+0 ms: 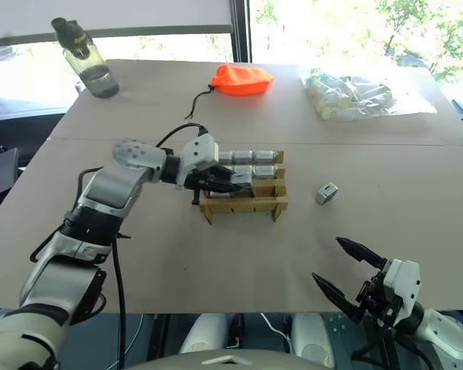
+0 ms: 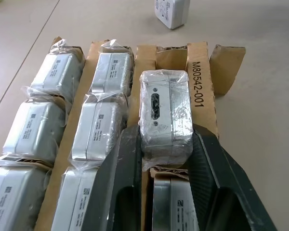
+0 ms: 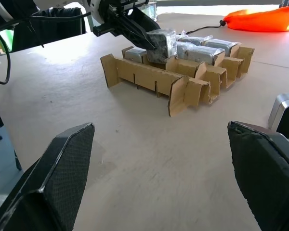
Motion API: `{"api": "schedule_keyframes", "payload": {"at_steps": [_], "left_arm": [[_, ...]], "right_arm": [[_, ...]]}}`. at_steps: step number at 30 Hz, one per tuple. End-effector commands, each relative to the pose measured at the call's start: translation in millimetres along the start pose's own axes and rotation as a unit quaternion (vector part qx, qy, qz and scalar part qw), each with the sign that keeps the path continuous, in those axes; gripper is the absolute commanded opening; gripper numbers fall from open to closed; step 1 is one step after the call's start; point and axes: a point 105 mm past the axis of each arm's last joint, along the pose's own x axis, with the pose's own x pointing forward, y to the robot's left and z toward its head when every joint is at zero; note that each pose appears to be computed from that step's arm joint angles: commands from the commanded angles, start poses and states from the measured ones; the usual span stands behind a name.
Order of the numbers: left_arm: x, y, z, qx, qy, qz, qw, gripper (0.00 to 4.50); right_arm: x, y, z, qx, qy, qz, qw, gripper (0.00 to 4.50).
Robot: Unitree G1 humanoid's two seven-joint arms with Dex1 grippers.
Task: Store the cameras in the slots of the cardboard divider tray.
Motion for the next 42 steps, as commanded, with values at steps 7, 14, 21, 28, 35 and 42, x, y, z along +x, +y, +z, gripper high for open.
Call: {"api": "schedule_keyframes", "payload": {"at_steps": [7, 14, 21, 28, 35, 42], "left_arm": [[4, 2, 3, 0.025, 0.000, 0.001, 1.000, 0.73], [1, -12, -1, 0.023, 0.015, -0.046, 0.999, 0.73], [2, -13, -8, 0.020, 0.035, -0.053, 0.998, 0.73], [0, -17, 1, 0.010, 0.013, -0.079, 0.997, 2.10], [-9, -10, 12, 0.000, -0.006, -0.045, 0.999, 4.37], [-36, -21, 42, 0.010, -0.081, -0.033, 0.996, 4.37]], "right_arm": [[0, -6, 8, -0.018, -0.013, -0.005, 1.000, 4.38], [1, -8, 8, -0.021, -0.016, -0.010, 1.000, 4.38], [2, -9, 7, -0.023, -0.018, -0.013, 0.999, 4.38], [1, -12, 8, -0.029, -0.018, -0.020, 0.999, 4.50], [0, -17, 6, -0.031, -0.008, -0.029, 0.999, 4.50], [10, -34, 11, -0.033, -0.010, -0.086, 0.996, 4.50]]}}
